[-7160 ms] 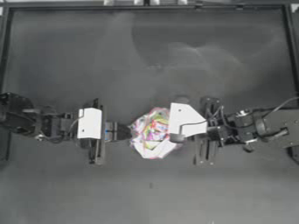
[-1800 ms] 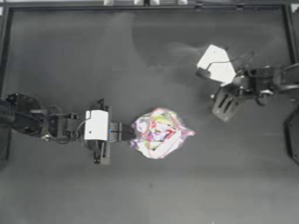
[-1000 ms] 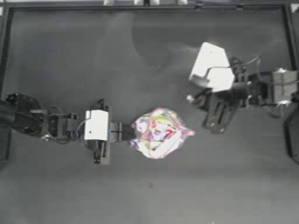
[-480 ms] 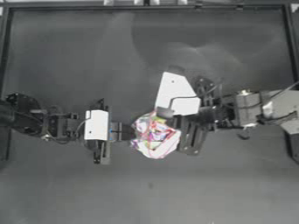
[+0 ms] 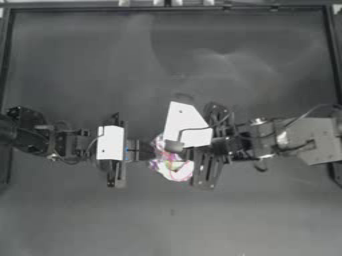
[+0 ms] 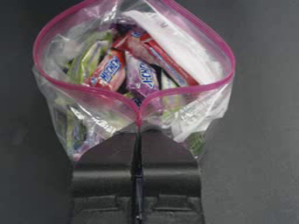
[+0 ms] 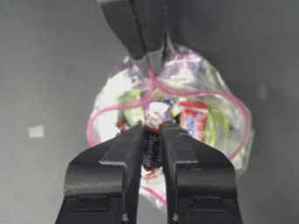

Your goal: Put candy in bag

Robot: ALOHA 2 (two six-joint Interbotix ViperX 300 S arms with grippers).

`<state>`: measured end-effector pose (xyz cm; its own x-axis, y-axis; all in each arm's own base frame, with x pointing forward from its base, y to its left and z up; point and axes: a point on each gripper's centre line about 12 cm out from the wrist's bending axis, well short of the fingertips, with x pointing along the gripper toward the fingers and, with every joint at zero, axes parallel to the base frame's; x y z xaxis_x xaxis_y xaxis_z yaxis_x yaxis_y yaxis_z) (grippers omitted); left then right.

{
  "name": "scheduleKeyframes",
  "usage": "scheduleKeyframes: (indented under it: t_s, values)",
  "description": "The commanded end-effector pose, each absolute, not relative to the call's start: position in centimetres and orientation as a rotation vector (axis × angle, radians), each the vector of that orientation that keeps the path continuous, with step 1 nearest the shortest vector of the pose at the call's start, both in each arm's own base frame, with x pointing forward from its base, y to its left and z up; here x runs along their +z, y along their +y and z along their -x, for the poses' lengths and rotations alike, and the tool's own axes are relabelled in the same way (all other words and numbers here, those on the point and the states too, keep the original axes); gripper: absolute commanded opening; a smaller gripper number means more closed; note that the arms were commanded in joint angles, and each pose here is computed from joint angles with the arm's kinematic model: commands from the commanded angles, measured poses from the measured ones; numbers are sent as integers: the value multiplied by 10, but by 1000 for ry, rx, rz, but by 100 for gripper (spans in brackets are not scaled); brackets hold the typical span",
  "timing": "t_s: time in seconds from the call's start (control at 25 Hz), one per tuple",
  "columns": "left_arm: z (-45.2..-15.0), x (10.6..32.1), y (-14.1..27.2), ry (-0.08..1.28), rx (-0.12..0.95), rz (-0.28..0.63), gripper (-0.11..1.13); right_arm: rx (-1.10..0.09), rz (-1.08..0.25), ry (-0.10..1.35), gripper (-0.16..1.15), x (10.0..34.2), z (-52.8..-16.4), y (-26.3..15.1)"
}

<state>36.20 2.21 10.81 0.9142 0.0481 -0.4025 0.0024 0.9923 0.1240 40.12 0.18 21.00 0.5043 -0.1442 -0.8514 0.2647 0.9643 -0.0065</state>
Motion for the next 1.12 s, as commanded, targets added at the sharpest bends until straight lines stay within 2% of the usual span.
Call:
scheduleKeyframes:
  t_s: [0.04,0.52,1.12]
  values:
    - [-368,119,23,379,27,-126,4,-245,-134,992,50,215,-406,3]
    - [-368,118,23,380,27,-125,4,-267,-112,1037,51,193,-408,-6]
    - [-368,119,23,379,27,-126,4,-298,-83,1071,53,177,-410,-18]
